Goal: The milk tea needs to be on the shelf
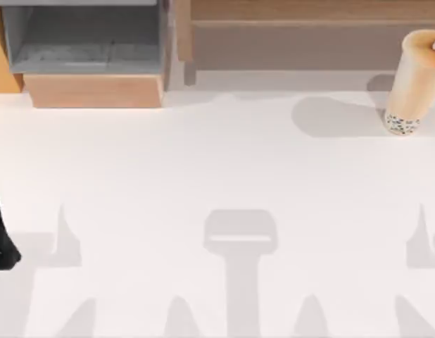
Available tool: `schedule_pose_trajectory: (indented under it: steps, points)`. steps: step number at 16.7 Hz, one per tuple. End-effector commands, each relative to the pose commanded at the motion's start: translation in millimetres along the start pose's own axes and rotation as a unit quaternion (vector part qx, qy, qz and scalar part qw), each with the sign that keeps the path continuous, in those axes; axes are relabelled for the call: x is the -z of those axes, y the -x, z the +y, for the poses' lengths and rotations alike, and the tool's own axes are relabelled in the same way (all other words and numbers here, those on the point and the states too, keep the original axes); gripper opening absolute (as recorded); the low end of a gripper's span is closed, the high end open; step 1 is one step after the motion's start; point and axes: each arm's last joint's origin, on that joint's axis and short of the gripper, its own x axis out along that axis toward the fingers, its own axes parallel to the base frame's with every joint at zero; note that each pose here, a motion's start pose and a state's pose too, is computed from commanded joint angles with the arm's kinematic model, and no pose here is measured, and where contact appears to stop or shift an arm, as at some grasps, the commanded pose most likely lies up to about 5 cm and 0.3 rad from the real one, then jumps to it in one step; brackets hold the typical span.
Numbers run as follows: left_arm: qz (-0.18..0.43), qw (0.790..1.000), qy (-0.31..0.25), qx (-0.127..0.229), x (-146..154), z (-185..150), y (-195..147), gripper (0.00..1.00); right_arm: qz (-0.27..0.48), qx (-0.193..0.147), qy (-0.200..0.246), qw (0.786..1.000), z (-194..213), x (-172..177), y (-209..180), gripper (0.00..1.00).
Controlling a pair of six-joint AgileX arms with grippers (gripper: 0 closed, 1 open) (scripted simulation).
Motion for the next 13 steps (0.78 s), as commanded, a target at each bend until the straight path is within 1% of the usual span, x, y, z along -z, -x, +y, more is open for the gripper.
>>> schedule_pose_trajectory:
  steps: [3,7,10,13]
  points:
    - [0.000,1.000,0.000,0.000,0.0,0.0,0.0,1.00,-0.001,0.000,0.000,1.000,0.1,-1.1,-0.4,1.00]
    - [0.000,1.000,0.000,0.000,0.0,0.0,0.0,1.00,-0.014,0.002,0.001,1.000,1.1,-14.9,-8.5,1.00]
    - [0.000,1.000,0.000,0.000,0.0,0.0,0.0,1.00,-0.020,0.004,0.001,1.000,2.9,-29.2,-25.0,1.00]
    - [0.000,1.000,0.000,0.000,0.0,0.0,0.0,1.00,-0.021,0.006,0.002,1.000,6.5,-39.0,-53.0,1.00]
